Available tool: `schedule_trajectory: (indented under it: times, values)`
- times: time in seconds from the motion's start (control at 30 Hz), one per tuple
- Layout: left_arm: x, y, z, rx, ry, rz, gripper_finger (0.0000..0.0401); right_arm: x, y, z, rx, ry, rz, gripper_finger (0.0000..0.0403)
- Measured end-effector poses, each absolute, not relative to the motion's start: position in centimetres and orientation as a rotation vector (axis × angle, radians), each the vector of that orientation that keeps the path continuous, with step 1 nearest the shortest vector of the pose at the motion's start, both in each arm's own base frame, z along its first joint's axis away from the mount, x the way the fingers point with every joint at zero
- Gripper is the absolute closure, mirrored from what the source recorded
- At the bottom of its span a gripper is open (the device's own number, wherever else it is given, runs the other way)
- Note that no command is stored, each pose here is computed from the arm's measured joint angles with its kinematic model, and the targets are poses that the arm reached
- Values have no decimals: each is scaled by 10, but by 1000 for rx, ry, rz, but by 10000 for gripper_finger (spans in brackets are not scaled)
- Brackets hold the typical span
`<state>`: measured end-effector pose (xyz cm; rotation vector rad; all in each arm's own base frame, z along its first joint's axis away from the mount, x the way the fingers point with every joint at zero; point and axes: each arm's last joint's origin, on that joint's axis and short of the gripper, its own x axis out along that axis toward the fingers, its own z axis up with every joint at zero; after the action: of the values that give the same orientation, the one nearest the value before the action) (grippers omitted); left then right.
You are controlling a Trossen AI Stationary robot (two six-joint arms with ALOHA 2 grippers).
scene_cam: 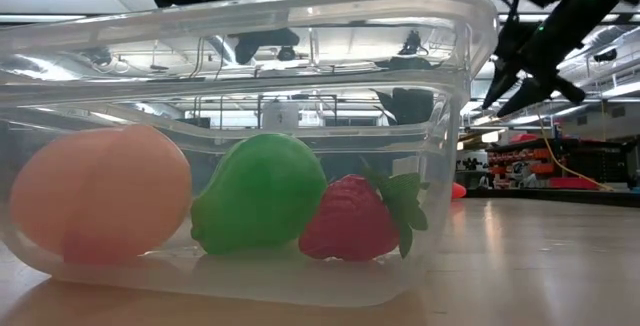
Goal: Pick and placing Produce into tupperware
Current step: Put the orange carrot into the transparent bin
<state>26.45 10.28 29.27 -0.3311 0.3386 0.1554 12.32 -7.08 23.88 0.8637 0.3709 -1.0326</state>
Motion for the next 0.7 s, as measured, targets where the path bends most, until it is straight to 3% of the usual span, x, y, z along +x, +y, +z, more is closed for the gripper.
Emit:
schedule_trajectory:
  times: [0.37, 0.7]
  values:
    - [263, 106, 291, -326, 351, 167, 373, 121, -125, 226, 857, 470, -952, 302]
    - [263, 106, 291, -339, 352, 178, 377, 106, -143, 216, 743, 601, -883, 309]
